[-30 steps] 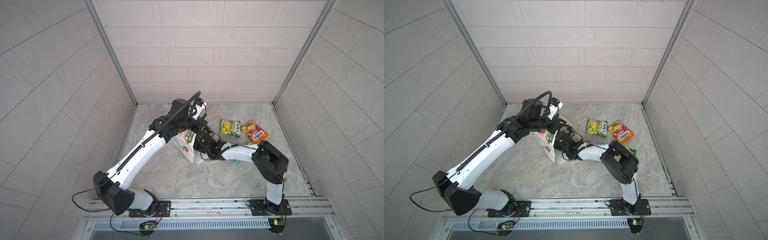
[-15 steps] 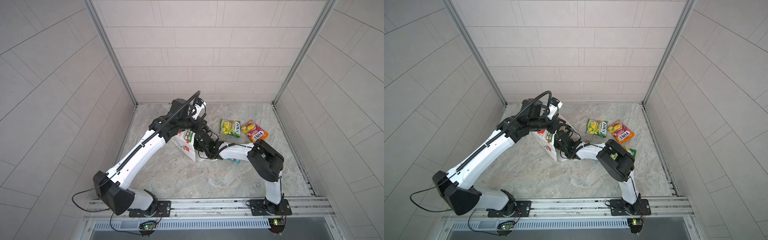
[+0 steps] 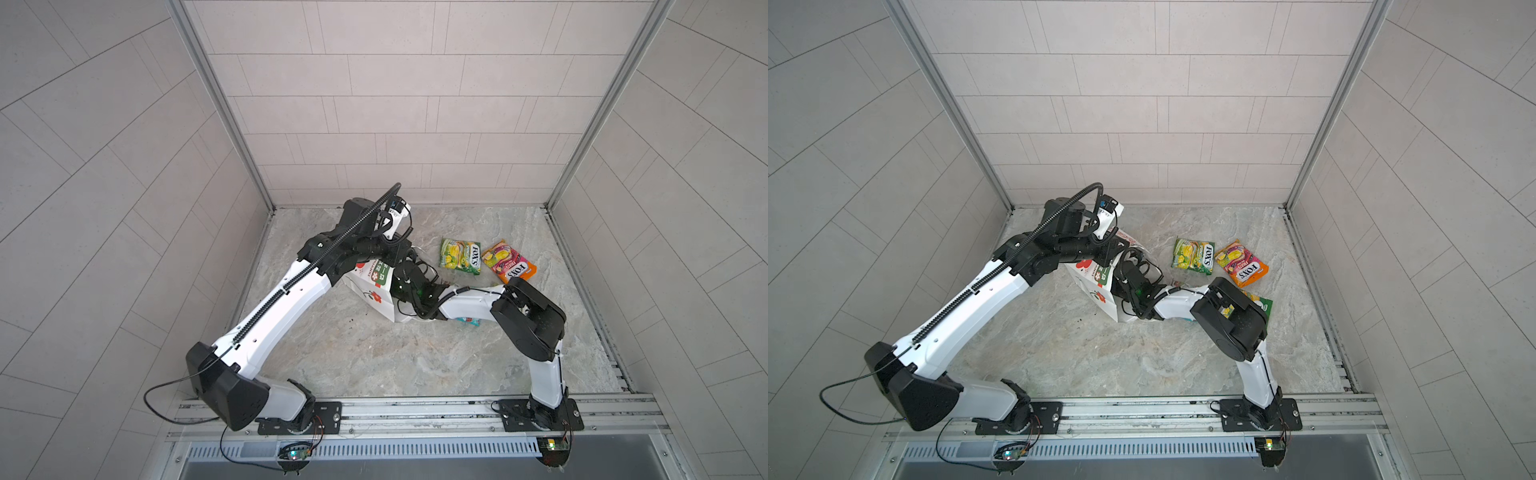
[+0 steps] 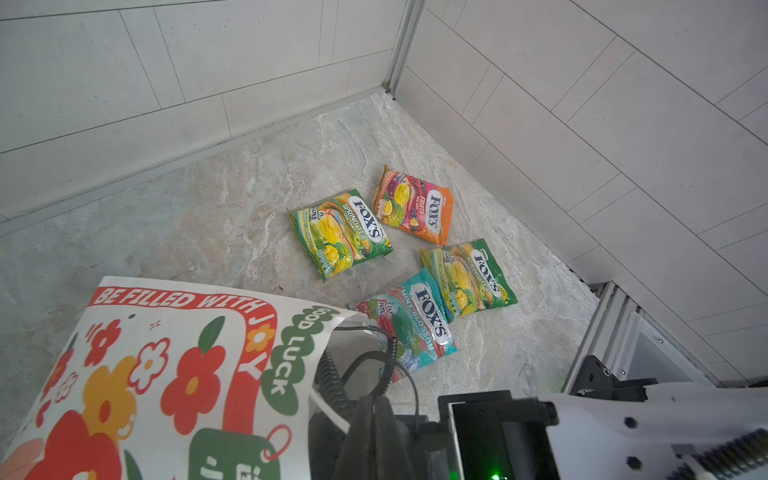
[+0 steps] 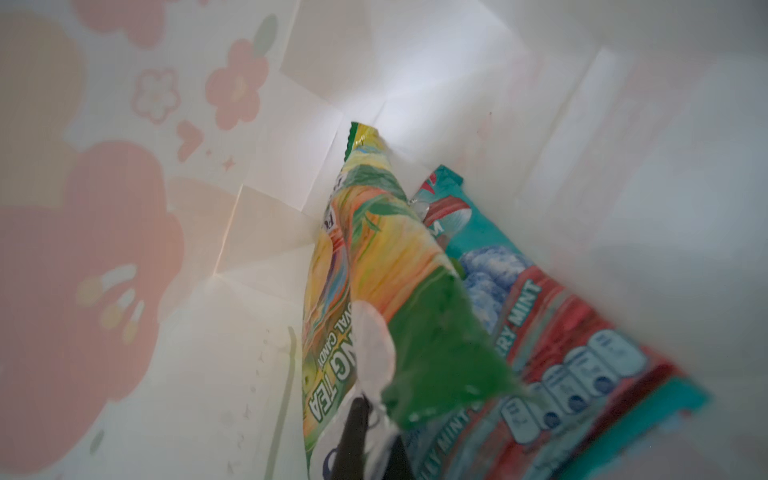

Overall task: Take the snacks out of the paper bag
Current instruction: 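Lift the second green packet out of the bag with the right gripper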

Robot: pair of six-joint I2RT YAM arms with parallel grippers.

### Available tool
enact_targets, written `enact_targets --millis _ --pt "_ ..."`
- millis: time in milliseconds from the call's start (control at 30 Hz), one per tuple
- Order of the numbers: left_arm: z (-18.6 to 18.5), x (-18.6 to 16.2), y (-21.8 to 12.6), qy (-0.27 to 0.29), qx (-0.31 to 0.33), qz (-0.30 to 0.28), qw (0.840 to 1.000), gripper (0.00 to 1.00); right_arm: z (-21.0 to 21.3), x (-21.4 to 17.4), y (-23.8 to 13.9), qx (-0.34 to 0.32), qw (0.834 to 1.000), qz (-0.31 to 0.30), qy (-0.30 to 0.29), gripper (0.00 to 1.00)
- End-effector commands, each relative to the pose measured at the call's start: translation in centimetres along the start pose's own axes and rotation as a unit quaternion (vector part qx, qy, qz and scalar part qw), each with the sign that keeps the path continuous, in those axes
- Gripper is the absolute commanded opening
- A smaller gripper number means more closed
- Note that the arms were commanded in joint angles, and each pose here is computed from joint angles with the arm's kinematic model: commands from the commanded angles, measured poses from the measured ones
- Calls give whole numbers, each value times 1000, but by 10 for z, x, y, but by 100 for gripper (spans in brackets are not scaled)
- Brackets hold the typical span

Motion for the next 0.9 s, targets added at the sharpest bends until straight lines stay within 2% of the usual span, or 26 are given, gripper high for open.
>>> enact_targets --millis 0,500,867 --pt "3 5 -8 14 24 -12 1000 0 21 19 -29 19 999 -22 -37 0" --pt "22 3 -12 16 93 -9 996 0 47 29 -89 74 995 9 -64 0" --pt "24 3 -15 21 103 -9 994 0 64 38 -143 100 989 15 -106 0"
Point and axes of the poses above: each gripper's point midway between its finger pads, its own y axis out along the fingers, its own z axis along the line the jaws close on, x = y × z, the point moved 3 cm from there along -y, back along the fingers, and after that the axes turned 4 degrees about y, right-handed, at the moved point
